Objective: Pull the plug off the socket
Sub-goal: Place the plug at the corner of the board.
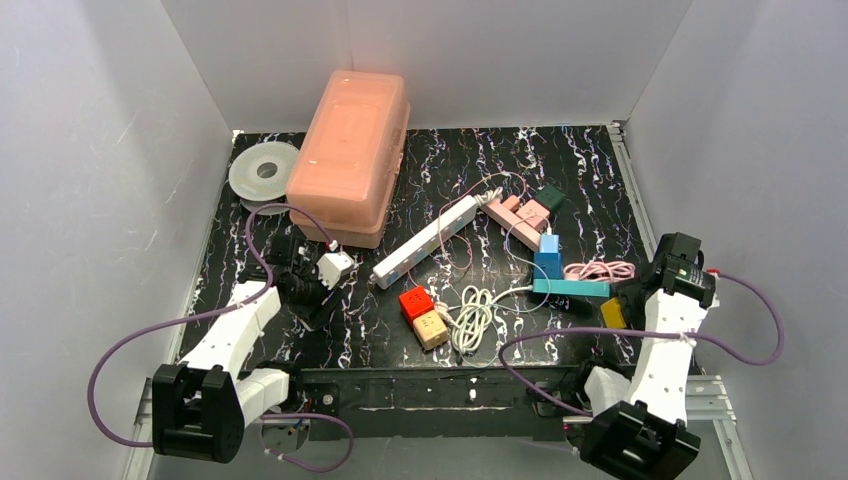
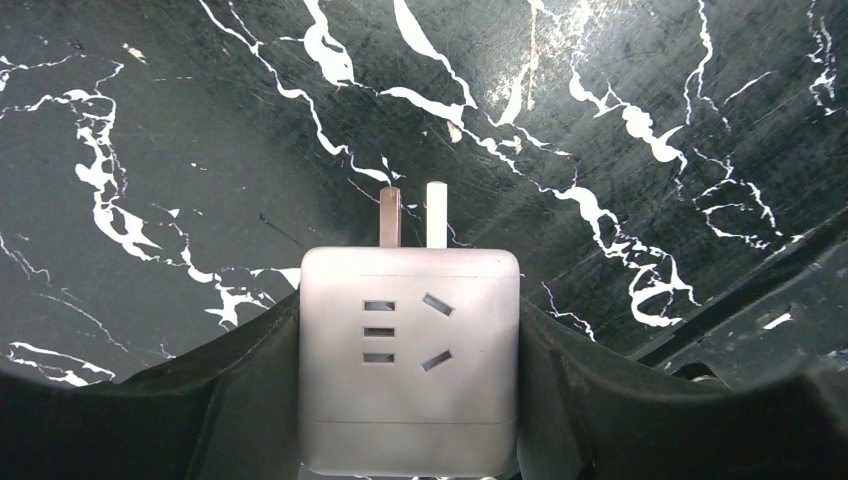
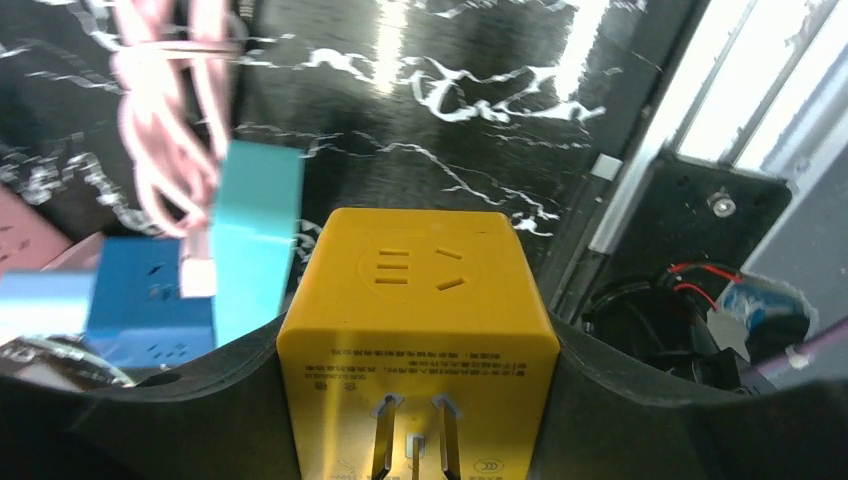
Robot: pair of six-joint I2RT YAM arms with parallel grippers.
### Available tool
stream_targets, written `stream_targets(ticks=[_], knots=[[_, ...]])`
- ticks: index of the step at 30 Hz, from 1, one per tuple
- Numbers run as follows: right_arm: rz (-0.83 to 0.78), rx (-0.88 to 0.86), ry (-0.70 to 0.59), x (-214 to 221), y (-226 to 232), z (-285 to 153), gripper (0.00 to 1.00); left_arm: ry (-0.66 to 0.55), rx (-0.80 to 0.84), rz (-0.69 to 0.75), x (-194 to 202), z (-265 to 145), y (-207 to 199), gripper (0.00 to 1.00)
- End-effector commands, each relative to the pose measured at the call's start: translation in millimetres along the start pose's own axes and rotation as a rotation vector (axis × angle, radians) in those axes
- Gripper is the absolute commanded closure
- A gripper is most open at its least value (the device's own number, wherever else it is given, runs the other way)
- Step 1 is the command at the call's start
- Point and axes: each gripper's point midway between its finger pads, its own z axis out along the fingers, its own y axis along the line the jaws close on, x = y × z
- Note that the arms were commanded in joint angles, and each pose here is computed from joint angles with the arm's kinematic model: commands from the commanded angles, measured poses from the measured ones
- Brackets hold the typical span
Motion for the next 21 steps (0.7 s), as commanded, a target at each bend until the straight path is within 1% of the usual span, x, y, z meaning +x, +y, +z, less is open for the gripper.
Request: stream_targets(ticks=[1, 3, 4, 5, 6, 8, 11, 12, 13, 14, 16, 17, 19, 20, 21], knots=[[0.108, 0.103, 0.02, 3.5, -20.7, 22.5, 0.99, -0.032, -0.009, 0.038, -3.3, 7.7, 4.7, 0.96], [0.152, 0.119, 0.027, 4.4, -25.8, 33.5, 0.99, -0.033, -0.004, 0.044, -2.5, 10.2, 4.1, 0.92], [0.163, 0.111, 0.029, 5.0, -24.8, 38.0, 0.99, -0.03, 0.004, 0.046, -1.7, 11.7, 3.3, 0.89], [0.182, 0.11, 0.043, 8.3, -24.0, 42.4, 0.99, -0.027, 0.012, 0.049, -1.1, 13.1, 2.5, 0.84], [0.197, 0.109, 0.051, 9.7, -22.3, 44.2, 0.99, -0.027, 0.016, 0.054, -1.3, 14.1, 2.3, 0.82], [0.216, 0.106, 0.079, 14.9, -19.8, 49.8, 0.99, -0.023, 0.026, 0.06, -0.4, 16.5, 1.7, 0.75], [0.231, 0.134, 0.096, 16.1, -20.1, 59.0, 0.99, -0.026, 0.044, 0.079, -1.3, 16.7, -0.6, 0.6], [0.232, 0.142, 0.098, 15.0, -19.3, 61.9, 0.99, -0.031, 0.048, 0.086, -2.7, 16.1, -1.0, 0.51], [0.232, 0.147, 0.098, 14.1, -18.4, 65.7, 0.99, -0.035, 0.054, 0.089, -3.4, 15.1, -2.0, 0.37], [0.23, 0.154, 0.1, 13.1, -17.5, 69.9, 0.99, -0.042, 0.062, 0.097, -5.4, 13.0, -3.3, 0.25], [0.221, 0.174, 0.123, 14.3, -16.9, 76.8, 0.99, -0.057, 0.087, 0.11, -9.5, 7.9, -7.9, 0.09], [0.211, 0.181, 0.139, 16.2, -16.5, 80.3, 0.96, -0.067, 0.096, 0.115, -12.6, 4.5, -9.6, 0.03], [0.195, 0.176, 0.164, 20.2, -14.4, 88.6, 0.87, -0.087, 0.117, 0.126, -17.9, -3.2, -14.4, 0.02], [0.189, 0.178, 0.174, 23.2, -15.5, 93.2, 0.8, -0.101, 0.124, 0.134, -21.4, -6.7, -16.1, 0.02], [0.179, 0.167, 0.182, 24.3, -13.6, 96.9, 0.7, -0.115, 0.134, 0.142, -25.1, -10.8, -18.2, 0.02]])
